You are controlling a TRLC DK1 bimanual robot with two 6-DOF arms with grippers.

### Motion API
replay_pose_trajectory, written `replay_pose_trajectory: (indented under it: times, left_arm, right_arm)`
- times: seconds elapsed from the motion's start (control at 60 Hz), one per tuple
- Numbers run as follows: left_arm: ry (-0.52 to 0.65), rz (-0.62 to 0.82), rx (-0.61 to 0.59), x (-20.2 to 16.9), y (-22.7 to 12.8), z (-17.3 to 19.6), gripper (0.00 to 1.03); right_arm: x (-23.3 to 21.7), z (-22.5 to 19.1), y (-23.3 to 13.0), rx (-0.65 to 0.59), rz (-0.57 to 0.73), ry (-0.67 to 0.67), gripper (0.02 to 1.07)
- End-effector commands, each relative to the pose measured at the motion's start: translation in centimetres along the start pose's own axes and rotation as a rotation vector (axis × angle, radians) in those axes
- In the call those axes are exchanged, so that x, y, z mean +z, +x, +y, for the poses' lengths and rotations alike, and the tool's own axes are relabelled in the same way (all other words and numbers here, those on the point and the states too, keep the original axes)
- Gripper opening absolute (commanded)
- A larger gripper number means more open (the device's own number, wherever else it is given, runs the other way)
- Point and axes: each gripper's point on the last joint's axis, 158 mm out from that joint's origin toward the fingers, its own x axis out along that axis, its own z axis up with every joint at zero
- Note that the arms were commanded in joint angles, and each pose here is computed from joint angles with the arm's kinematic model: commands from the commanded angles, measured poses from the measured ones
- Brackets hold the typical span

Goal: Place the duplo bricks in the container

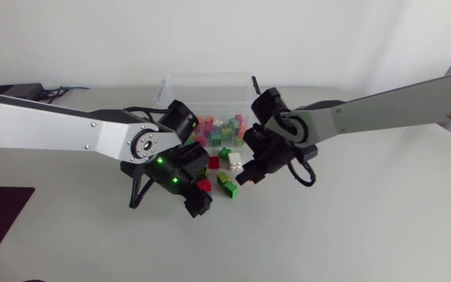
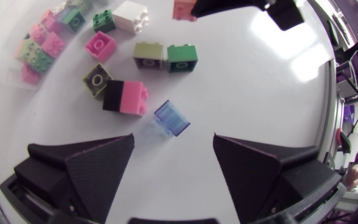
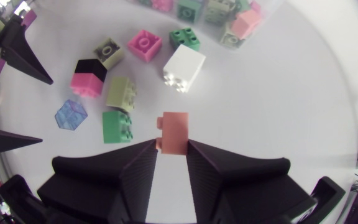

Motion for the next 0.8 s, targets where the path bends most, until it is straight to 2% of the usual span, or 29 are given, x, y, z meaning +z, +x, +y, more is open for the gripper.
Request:
replay_pose_trajectory:
  times: [0.0,0.183,0.283,0.433,0.5,0.683,0.783]
  left_arm:
    - [-0.037,0.016,0.008,0.4,0.7,0.0,0.86]
    - [-0.082,0.029,0.042,0.9,1.4,0.8,0.85]
    - [-0.113,0.040,0.044,1.2,2.1,0.9,0.77]
    - [-0.123,0.062,0.036,1.4,3.1,0.3,0.76]
    - [-0.138,0.069,0.032,1.6,3.4,0.2,0.67]
    - [-0.153,0.099,0.027,1.0,4.3,0.1,0.57]
    - [-0.158,0.114,0.025,0.6,4.6,0.1,0.45]
  right_arm:
    - [-0.7,-1.0,-1.4,-0.004,-0.021,0.015,0.34]
    - [0.3,-2.3,-4.5,-0.029,-0.086,0.041,0.34]
    - [0.9,-2.6,-6.2,-0.034,-0.118,0.049,0.34]
    - [1.3,-2.5,-8.1,-0.039,-0.151,0.052,0.34]
    - [1.4,-2.5,-8.9,-0.040,-0.162,0.056,0.34]
    - [1.9,-2.5,-10.2,-0.044,-0.189,0.059,0.34]
    - [3.0,-2.4,-11.0,-0.040,-0.219,0.072,0.34]
